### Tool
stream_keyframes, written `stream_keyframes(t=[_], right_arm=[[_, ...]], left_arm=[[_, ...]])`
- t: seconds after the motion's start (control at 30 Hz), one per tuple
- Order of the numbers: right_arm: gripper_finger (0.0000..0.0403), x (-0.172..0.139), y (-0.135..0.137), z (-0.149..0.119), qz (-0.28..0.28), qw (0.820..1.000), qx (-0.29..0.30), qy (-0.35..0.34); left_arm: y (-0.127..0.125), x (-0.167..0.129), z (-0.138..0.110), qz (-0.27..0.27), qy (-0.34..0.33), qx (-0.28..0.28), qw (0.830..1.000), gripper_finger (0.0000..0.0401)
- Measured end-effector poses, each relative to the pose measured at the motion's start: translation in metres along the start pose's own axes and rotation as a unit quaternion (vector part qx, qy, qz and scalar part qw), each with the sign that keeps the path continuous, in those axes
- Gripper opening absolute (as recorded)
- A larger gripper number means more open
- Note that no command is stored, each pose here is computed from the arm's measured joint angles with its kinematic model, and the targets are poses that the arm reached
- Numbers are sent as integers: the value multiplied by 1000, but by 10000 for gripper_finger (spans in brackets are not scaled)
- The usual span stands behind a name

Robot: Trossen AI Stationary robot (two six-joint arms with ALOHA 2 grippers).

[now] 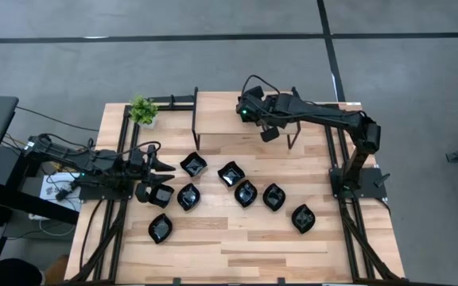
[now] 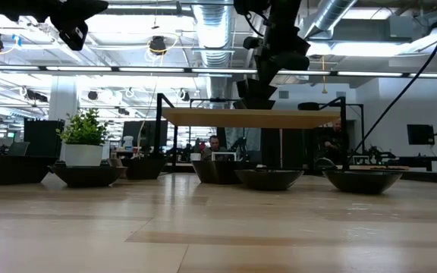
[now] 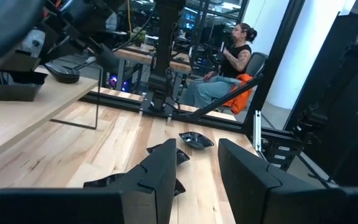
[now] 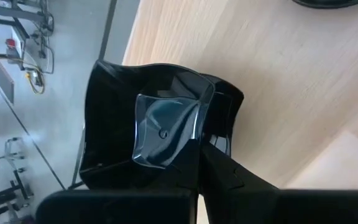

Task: Pick & Place Mini shaped plates
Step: Stack the black plate on top of the black plate on the shelf

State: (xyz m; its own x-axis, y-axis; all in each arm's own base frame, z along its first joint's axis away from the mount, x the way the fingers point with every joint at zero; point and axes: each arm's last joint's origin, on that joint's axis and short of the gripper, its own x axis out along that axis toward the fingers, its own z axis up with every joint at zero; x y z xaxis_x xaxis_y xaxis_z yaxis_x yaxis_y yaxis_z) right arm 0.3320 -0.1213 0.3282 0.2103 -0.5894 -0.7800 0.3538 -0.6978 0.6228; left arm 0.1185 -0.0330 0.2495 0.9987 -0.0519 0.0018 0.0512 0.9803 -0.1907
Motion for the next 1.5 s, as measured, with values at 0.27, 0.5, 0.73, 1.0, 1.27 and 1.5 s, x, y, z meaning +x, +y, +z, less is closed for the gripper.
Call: stream_keyframes(t=[0.27,0.5,0.73,1.0,1.27,1.5], right_arm=[[0,0,-3,1,-17,1000,-18,3],[0,0,-3,1,-18,1000,-20,1],[0,0,-3,1,-19,1000,-21,2],[0,0,-3,1,-25,999,-33,9],[0,1,-2,3,-24,999,-31,4],[9,2,-2,2,-25,999,-29,8]], left_arm=[[0,0,0,0,-1,0,1000,121],[0,0,1,-1,-4,-1,1000,121],[0,0,1,-1,-7,-2,1000,121],[0,0,2,-2,-10,-3,1000,121],[0,0,2,-2,-11,-3,1000,121],[-1,0,3,-3,-14,-4,1000,121]])
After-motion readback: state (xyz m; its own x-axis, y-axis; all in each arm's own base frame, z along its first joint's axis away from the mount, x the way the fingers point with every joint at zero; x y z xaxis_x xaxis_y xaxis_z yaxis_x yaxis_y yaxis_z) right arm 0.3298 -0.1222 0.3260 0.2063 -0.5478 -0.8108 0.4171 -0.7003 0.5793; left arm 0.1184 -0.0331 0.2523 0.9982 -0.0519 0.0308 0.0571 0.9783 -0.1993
